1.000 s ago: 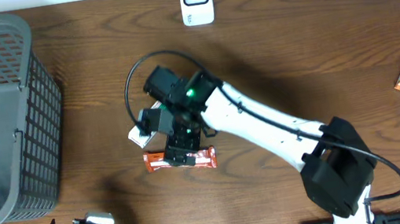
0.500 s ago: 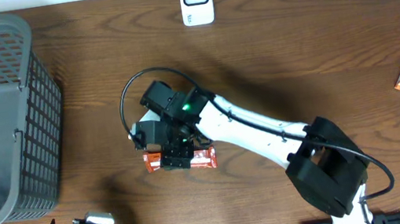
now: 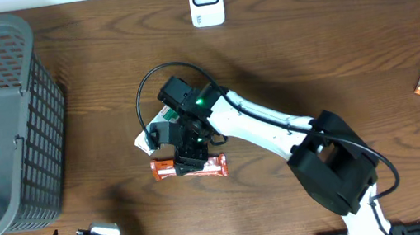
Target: Scan the item barcode
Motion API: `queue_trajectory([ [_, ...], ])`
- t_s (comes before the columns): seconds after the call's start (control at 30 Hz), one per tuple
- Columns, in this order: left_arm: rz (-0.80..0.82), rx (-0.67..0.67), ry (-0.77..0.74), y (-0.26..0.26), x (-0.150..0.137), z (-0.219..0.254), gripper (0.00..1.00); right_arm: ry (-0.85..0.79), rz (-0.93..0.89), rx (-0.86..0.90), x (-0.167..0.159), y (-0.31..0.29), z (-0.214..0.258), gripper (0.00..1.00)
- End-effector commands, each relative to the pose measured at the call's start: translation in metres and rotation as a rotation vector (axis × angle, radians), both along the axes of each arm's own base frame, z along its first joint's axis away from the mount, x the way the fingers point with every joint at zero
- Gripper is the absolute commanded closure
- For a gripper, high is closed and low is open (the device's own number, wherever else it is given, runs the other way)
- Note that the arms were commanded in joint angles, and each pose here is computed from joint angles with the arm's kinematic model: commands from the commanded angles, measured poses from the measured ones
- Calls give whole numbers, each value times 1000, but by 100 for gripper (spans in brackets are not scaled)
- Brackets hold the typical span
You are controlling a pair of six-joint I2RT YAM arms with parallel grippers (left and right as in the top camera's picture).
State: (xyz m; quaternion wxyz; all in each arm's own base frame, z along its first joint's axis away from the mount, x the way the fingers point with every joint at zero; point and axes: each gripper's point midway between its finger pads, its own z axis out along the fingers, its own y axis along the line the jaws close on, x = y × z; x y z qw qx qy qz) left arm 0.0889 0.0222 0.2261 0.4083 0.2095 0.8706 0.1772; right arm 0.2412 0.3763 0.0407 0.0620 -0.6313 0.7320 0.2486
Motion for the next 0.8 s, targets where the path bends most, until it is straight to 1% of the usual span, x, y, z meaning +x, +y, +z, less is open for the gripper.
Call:
queue_trajectory([
  [0.0, -1, 4, -4, 0, 0, 1, 2, 66, 15, -13, -5, -4, -21, 35],
  [0.13, -1, 4, -4, 0, 0, 1, 2, 107, 15, -41, -11, -8, -35, 37],
  [0.2, -1, 4, -4, 0, 0, 1, 2, 117, 21, -53, -13, -10, -40, 41],
  [0.23, -1, 4, -4, 0, 0, 1, 2, 123, 18, -58, -13, -12, -43, 47],
  [0.3, -1, 4, -4, 0, 0, 1, 2, 128, 18, -63, -14, -13, -43, 69],
  [0.33, -1, 4, -4, 0, 0, 1, 2, 131, 18, -64, -14, -13, -43, 77],
  [0.37, -1, 4, -4, 0, 0, 1, 2, 133, 18, -66, -15, -13, -43, 82],
  [0.4, -1, 4, -4, 0, 0, 1, 2, 145, 19, -66, -17, -14, -42, 91],
  [0.47, -1, 4, -4, 0, 0, 1, 2, 157, 20, -64, -19, -14, -41, 96],
  [0.67, -1, 4, -4, 0, 0, 1, 2, 164, 21, -55, -20, -13, -40, 99],
  [0.77, -1, 4, -4, 0, 0, 1, 2, 181, 19, -31, -21, -8, -34, 99],
])
